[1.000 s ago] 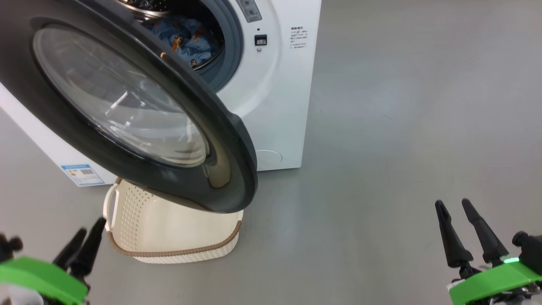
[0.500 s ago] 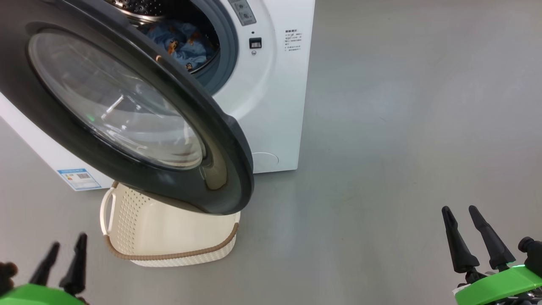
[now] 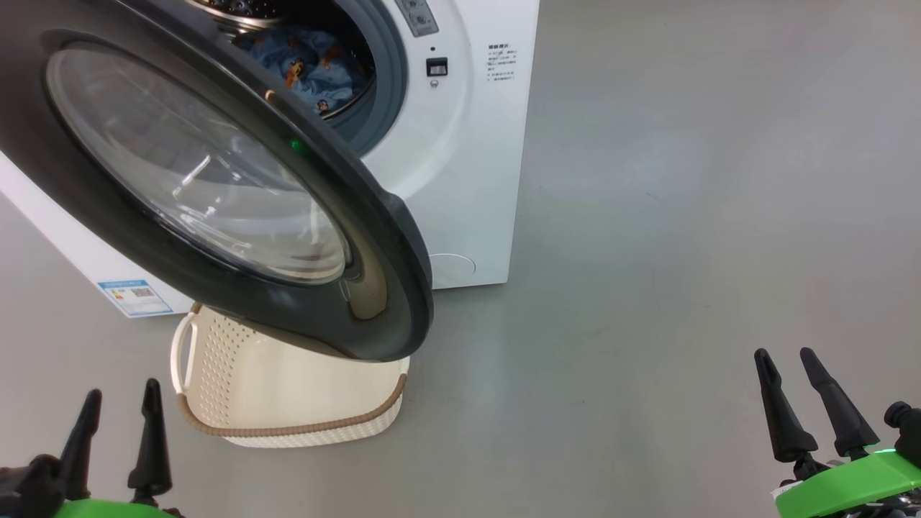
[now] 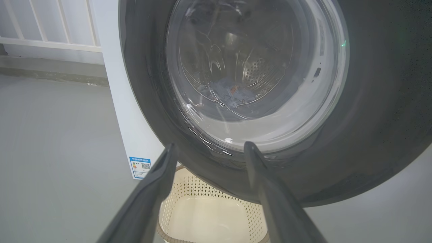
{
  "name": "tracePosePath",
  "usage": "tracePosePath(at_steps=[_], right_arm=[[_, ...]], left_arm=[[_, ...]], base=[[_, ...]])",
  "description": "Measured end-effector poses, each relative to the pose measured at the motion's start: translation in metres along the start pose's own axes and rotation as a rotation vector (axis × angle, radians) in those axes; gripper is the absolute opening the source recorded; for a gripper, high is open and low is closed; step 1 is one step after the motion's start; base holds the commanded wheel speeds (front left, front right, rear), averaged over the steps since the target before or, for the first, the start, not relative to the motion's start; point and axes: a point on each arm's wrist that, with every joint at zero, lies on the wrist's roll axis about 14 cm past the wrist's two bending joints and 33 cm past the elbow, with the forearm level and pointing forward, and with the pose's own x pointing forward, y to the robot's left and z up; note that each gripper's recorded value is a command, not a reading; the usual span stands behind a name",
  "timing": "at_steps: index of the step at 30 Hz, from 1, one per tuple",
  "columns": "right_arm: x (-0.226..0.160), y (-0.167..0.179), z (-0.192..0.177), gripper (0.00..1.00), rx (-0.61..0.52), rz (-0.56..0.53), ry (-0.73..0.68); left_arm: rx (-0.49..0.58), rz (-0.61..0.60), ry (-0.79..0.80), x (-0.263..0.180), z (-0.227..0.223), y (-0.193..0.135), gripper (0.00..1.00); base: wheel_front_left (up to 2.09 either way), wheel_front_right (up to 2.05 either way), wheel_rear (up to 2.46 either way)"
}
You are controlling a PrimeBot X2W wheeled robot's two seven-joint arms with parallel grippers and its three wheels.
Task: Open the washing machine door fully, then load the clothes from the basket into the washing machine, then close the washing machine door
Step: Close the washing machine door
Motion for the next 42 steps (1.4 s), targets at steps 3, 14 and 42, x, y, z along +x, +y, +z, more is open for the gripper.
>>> tracePosePath(at_steps=[3,14,42], right_arm=[[0.0,0.0,0.0,1.0,0.0,0.0,0.001],[0.001,0.001,-0.002,1.0,0.004,0.0,0.004],[0.052,0.138,0.08,0.0,0.074,0.393,-0.259]], left_arm=[[0.031,-0.001,-0.015,-0.001,0.003,-0.004,1.0],[0.043,0.025,0.022,-0.01,-0.012,-0.003,1.0],[0.025,0.06,-0.023,-0.028,0.001,-0.001,1.0]], base=[[0.0,0.0,0.0],[0.0,0.0,0.0],[0.0,0.0,0.0]])
